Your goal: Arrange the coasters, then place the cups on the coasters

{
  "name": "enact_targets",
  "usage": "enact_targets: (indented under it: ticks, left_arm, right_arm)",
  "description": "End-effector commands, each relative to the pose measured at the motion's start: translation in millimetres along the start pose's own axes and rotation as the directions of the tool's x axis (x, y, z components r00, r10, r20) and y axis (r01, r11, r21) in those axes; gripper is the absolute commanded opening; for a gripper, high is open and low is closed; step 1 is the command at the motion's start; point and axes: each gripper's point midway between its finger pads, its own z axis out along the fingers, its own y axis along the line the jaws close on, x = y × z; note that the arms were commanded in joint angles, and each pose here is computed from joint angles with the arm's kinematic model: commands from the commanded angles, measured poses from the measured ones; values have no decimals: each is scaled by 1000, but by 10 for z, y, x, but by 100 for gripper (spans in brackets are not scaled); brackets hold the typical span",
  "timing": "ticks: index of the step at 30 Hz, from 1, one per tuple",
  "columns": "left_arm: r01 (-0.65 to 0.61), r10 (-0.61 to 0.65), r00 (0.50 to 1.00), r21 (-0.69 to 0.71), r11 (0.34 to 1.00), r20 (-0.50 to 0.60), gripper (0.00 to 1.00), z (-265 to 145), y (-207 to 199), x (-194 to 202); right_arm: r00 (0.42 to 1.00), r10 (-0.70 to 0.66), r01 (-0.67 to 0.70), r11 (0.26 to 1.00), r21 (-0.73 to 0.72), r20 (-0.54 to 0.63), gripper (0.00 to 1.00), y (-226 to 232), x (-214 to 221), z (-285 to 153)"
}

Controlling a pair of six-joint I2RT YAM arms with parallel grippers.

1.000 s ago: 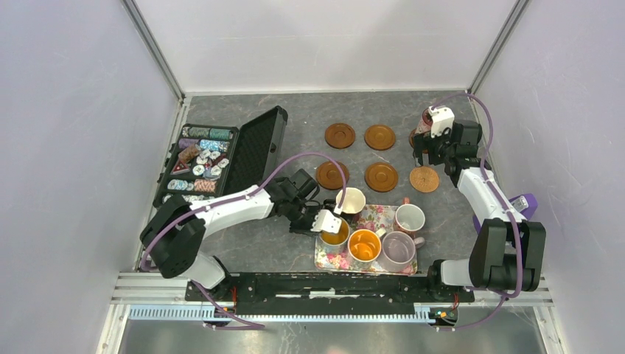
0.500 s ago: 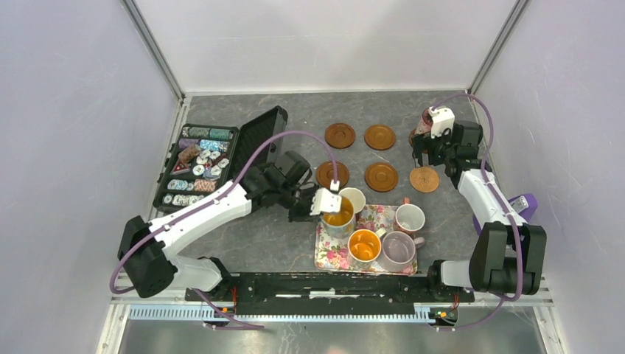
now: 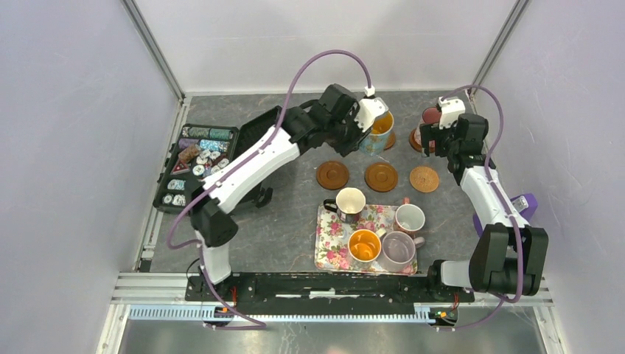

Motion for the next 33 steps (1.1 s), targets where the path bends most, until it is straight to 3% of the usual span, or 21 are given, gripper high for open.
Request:
enact_targets:
  ticks: [1,9,23,33]
  left_arm:
    - [275,-246,959,-250,928,140,2,98,476,-384]
    - [428,-360,902,-377,821,239,2,679,855,-530]
    - [499,-385,856,-354,791,346,3,1506,986,-492]
    - [517,-380,838,-345,784,391,5,1863,1086,-450]
  right_arm:
    - [991,53,-70,989,130,125,98,-305,-478,-127]
    - [988,126,-141,969,205,88,98,-435,-283,-123]
    - [986,156,-166,967,194,63,98,-395,-157,-41]
    - [987,153,-160,972,171,49,98,-346,-99,-1]
